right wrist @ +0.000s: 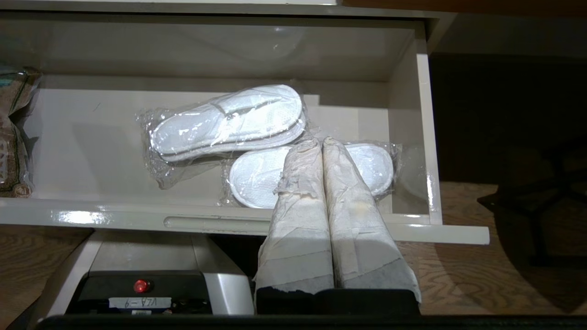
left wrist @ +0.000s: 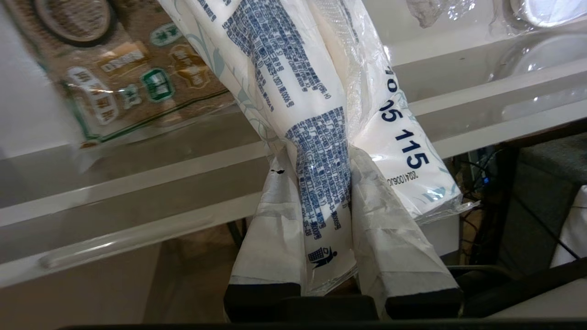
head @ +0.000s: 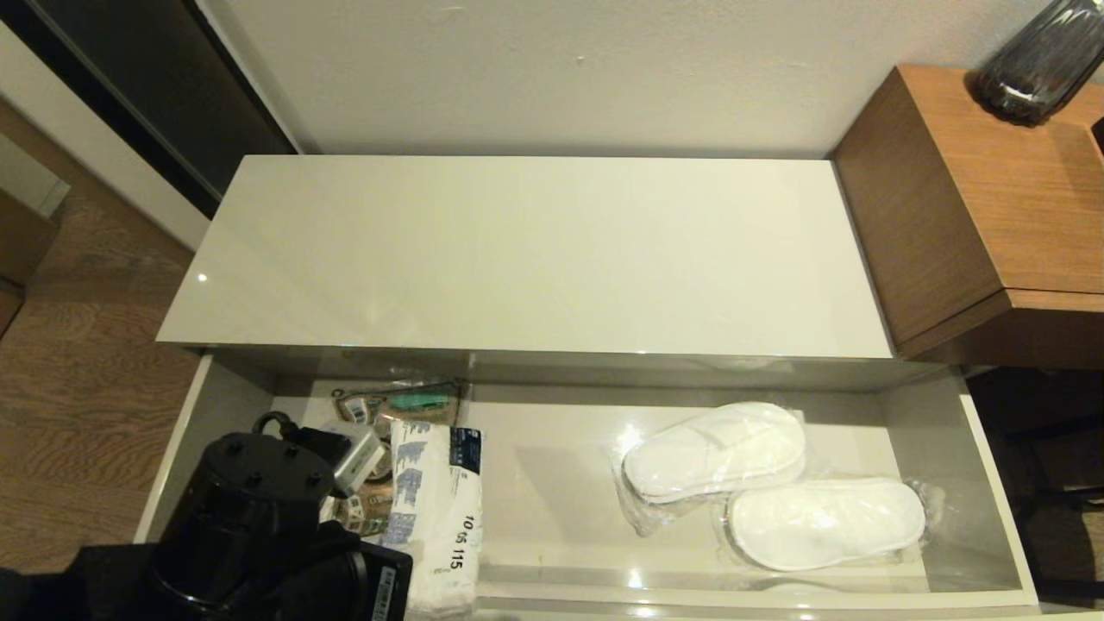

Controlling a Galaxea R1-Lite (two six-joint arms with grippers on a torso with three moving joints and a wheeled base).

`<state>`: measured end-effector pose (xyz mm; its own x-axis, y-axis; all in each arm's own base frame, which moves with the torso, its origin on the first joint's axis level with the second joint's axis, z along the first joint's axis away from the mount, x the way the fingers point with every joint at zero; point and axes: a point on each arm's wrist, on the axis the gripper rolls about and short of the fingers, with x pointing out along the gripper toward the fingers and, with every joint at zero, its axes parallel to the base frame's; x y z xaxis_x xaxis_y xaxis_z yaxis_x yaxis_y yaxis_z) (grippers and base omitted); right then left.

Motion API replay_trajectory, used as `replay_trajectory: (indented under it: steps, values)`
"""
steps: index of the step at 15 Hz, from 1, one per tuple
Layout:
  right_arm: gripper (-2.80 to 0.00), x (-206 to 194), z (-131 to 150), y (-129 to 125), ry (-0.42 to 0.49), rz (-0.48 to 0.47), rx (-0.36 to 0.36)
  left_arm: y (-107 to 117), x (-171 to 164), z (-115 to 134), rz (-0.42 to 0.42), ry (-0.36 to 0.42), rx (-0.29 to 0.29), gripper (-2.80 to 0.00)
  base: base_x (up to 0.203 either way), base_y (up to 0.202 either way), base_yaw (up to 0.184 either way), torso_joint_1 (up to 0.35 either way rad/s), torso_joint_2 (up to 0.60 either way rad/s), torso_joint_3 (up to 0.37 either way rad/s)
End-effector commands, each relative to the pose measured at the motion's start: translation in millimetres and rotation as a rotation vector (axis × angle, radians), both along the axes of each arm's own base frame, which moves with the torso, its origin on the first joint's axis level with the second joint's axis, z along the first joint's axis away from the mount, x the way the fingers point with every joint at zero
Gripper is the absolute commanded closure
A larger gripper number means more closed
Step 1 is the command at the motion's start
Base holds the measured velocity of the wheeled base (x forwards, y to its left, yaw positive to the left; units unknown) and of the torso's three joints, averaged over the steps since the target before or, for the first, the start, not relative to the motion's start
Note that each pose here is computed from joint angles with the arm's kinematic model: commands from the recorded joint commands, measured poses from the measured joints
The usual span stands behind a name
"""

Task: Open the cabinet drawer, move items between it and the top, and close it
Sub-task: Put the tissue in the drawer

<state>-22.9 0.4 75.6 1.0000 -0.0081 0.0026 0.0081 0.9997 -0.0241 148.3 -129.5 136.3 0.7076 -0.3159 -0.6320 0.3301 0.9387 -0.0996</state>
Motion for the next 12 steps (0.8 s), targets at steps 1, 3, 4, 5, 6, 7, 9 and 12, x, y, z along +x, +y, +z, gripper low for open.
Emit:
replay_trajectory:
  steps: [1,3,4,5,6,7,9,12]
  values:
    - [0.00,0,0,0,0.001,0.000,0.000,-17,18,-17,-0.007,0.035,0.024,0.00,0.000,0.000,0.000,0.000,0.00,0.000]
    - [0.00,0,0,0,0.001,0.000,0.000,-36,36,-23,-0.025,0.002,-0.007,0.00,0.000,0.000,0.000,0.000,0.00,0.000]
    - [0.00,0,0,0,0.001,0.000,0.000,-47,45,-29,-0.031,-0.007,-0.011,0.00,0.000,0.000,0.000,0.000,0.00,0.000]
    - [0.00,0,0,0,0.001,0.000,0.000,-59,55,-37,-0.040,-0.008,-0.008,0.00,0.000,0.000,0.000,0.000,0.00,0.000]
    - [0.00,0,0,0,0.001,0.000,0.000,-72,62,-43,-0.056,-0.015,-0.012,0.00,0.000,0.000,0.000,0.000,0.00,0.000]
    - [0.00,0,0,0,0.001,0.000,0.000,-85,67,-46,-0.075,-0.027,-0.021,0.00,0.000,0.000,0.000,0.000,0.00,0.000]
    - [0.00,0,0,0,0.001,0.000,0.000,-102,69,-55,-0.103,-0.020,-0.020,0.00,0.000,0.000,0.000,0.000,0.00,0.000]
    - [0.00,0,0,0,0.001,0.000,0.000,-126,73,-72,-0.139,-0.015,-0.012,0.00,0.000,0.000,0.000,0.000,0.00,0.000]
